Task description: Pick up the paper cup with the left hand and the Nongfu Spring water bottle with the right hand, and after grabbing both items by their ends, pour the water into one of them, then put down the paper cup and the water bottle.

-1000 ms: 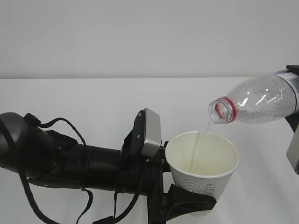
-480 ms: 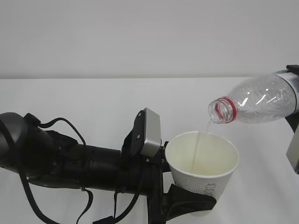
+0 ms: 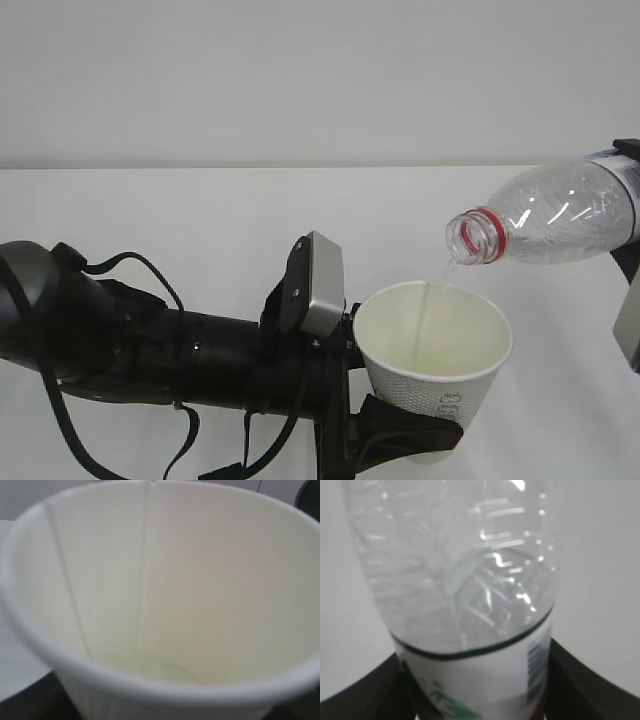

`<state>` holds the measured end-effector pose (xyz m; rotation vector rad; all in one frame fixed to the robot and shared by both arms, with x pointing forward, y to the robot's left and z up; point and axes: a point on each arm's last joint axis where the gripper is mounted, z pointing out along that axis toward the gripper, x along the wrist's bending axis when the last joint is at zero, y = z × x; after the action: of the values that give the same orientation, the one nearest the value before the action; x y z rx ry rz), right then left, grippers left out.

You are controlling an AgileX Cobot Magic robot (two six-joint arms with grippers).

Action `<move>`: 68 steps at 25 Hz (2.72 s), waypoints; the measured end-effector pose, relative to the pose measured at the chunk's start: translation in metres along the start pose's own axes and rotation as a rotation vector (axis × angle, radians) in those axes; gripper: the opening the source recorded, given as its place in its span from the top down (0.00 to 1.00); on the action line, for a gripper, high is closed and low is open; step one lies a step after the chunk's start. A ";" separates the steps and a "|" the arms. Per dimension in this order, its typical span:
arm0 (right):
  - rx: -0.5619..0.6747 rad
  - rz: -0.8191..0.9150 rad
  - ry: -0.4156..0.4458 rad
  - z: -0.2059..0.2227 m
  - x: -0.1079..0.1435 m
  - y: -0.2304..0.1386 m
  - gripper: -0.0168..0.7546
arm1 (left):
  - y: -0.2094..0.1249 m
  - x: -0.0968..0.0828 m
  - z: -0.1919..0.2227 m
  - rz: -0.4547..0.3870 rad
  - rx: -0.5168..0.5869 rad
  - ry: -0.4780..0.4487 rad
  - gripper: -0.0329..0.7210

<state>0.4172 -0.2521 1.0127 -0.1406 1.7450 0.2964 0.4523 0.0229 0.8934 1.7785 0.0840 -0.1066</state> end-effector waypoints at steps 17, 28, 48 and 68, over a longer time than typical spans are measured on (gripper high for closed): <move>0.000 -0.008 0.000 0.000 0.000 0.000 0.35 | 0.000 0.000 0.000 0.000 0.000 0.000 0.24; 0.000 -0.021 -0.002 0.000 0.000 0.000 0.35 | 0.000 0.000 0.000 0.000 0.000 0.000 0.24; 0.000 -0.023 -0.002 0.000 0.000 0.000 0.35 | 0.000 0.000 0.000 -0.002 -0.001 0.001 0.24; 0.000 -0.029 -0.004 0.000 0.000 0.000 0.35 | 0.000 0.000 0.000 -0.003 -0.001 0.003 0.24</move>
<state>0.4173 -0.2521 1.0131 -0.1648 1.7374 0.2755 0.4526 0.0229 0.8935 1.7771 0.0890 -0.1063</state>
